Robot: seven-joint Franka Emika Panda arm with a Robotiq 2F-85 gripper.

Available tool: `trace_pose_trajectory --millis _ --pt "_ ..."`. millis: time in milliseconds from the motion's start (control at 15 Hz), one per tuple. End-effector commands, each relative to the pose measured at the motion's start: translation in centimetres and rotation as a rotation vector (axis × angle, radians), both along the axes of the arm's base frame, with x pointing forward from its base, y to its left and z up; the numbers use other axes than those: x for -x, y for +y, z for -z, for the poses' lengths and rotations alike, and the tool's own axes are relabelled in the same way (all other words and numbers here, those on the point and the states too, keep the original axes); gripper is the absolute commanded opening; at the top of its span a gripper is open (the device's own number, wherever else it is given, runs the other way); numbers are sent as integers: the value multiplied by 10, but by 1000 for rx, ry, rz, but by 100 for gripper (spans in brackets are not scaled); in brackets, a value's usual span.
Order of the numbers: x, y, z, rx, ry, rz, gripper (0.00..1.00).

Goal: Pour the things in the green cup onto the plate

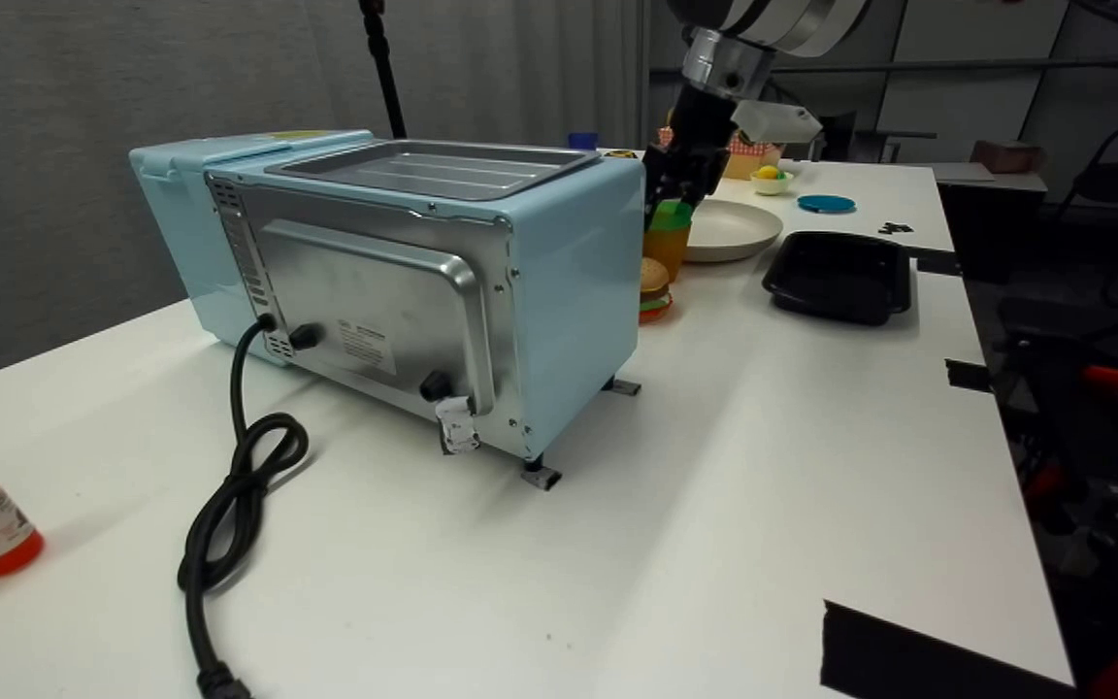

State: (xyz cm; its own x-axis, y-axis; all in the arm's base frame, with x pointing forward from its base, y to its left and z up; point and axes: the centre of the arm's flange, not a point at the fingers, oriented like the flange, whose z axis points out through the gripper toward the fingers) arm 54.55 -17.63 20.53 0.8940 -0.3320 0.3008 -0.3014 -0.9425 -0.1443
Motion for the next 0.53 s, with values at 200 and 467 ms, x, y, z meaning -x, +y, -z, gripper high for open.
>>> trace_pose_trajectory --millis 200,467 --pt "-7 -8 4 13 -37 18 60" --pt "-4 -5 -11 -4 -37 28 59"
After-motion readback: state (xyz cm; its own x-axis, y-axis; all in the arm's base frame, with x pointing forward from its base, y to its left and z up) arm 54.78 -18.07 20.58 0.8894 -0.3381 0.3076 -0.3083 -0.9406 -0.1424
